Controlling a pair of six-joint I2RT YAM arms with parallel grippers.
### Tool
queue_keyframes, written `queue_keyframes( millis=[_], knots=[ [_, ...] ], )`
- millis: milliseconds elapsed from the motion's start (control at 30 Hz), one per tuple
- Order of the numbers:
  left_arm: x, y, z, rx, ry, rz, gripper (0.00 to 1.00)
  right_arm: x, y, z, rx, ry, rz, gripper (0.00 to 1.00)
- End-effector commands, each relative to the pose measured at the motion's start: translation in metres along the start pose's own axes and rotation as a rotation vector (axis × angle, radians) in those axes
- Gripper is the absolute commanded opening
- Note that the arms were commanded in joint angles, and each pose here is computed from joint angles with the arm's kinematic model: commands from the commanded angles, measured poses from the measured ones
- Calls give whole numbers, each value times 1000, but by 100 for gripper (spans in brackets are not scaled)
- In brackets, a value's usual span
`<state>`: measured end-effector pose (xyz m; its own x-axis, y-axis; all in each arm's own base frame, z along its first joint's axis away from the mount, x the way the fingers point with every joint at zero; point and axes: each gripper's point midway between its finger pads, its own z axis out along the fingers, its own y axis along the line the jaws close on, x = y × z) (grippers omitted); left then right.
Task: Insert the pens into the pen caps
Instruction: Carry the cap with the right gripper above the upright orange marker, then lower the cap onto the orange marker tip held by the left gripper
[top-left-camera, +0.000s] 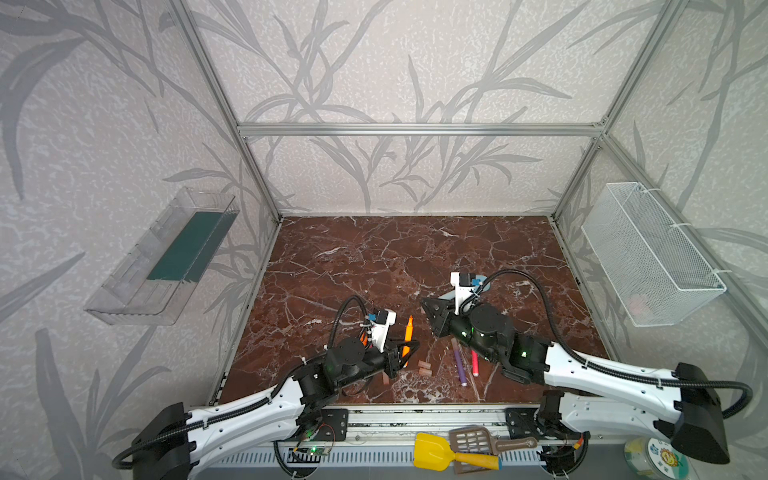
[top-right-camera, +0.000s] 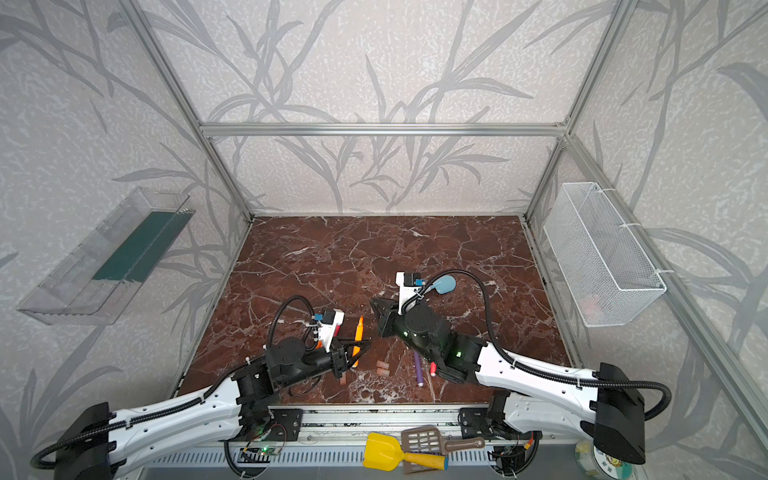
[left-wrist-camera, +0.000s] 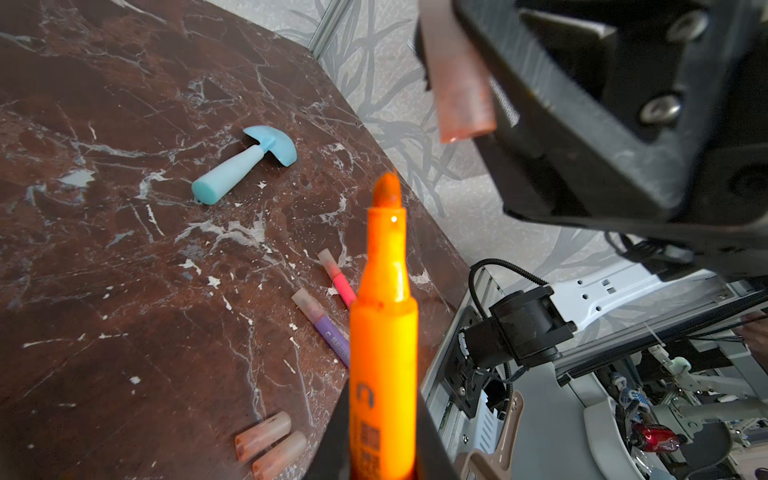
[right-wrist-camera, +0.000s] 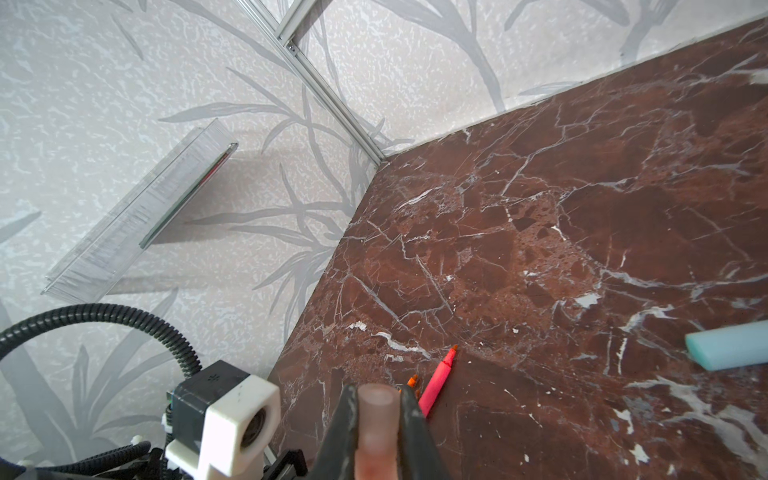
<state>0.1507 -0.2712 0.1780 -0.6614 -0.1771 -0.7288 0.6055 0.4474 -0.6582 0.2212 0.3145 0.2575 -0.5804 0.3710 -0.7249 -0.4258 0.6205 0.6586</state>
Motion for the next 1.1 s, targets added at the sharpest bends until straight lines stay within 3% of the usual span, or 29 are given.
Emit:
queue_keyframes(
  millis=[0,1067],
  knots=[
    [-7,-10,-2,47,-41,-7,0,-4,11,5,-56,-19,37,0],
    [-6,-10,-1,51,-47,-4,0,-12,27,18,-91,-51,13,0]
  ],
)
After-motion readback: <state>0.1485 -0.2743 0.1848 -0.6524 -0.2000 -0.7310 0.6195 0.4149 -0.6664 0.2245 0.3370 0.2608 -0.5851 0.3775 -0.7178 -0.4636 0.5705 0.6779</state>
